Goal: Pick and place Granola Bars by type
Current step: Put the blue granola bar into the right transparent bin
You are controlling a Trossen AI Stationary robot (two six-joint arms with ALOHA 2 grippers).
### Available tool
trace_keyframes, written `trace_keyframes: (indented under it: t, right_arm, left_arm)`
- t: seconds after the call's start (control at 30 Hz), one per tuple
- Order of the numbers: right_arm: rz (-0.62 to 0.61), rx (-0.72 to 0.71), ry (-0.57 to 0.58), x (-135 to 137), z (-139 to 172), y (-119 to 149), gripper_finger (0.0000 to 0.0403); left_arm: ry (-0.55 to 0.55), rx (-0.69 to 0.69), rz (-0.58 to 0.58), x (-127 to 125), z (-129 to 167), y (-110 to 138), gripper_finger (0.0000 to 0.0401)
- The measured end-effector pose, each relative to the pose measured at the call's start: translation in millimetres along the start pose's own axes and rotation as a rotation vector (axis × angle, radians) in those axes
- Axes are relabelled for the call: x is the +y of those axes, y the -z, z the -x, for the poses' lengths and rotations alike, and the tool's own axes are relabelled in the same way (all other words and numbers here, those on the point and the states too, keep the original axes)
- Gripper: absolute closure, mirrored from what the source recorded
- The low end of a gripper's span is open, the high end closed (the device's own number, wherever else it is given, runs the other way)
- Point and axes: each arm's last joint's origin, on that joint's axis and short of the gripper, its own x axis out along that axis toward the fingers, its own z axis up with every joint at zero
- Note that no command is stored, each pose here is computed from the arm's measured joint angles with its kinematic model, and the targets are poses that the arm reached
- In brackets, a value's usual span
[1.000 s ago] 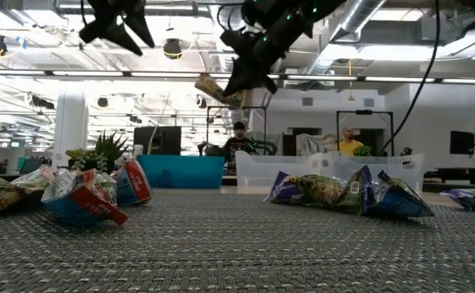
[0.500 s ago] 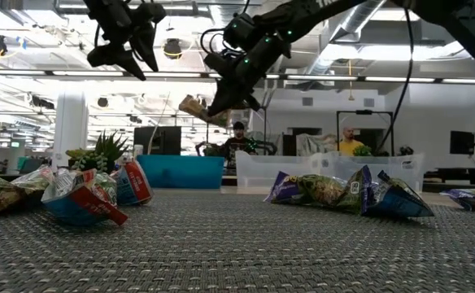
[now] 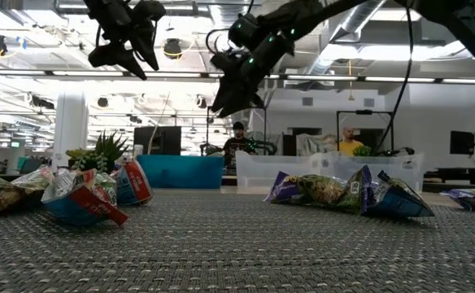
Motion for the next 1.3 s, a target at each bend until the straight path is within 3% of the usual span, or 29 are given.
trace_keyframes:
  t: [0.2,0.37,0.53,0.7,0.83,1.03,1.3]
  right_arm:
    - [0.087,0.109,-0.05,46.9,39.1,9.7,0.0239]
    - [0.086,0.188,-0.057,89.9,64.7,42.6,0.0244]
    - [-0.052,0.276,0.01,118.4,86.0,103.7,0.0252]
    - [-0.326,0.314,0.084,133.0,108.7,164.4,0.0258]
    - [-0.403,0.382,0.103,143.9,121.3,202.3,0.0262]
    - [-0.257,0.557,0.183,157.9,136.6,234.9,0.0268]
    - [0.117,0.617,0.078,175.3,145.5,252.5,0.027]
  left_arm:
    - [0.13,0.058,-0.199,-18.5,0.8,11.0,0.0232]
    - [0.316,0.06,-0.377,-49.0,5.6,25.8,0.0232]
    - [0.525,-0.055,-0.545,-88.4,19.3,42.6,0.0232]
    - [0.529,-0.132,-0.654,-106.8,27.7,62.6,0.0232]
    - [0.608,-0.13,-0.672,-112.0,16.7,84.0,0.0232]
    - [0.672,-0.059,-0.595,-106.4,-10.5,118.7,0.0232]
    - [0.687,-0.042,-0.463,-102.7,-21.8,139.5,0.0232]
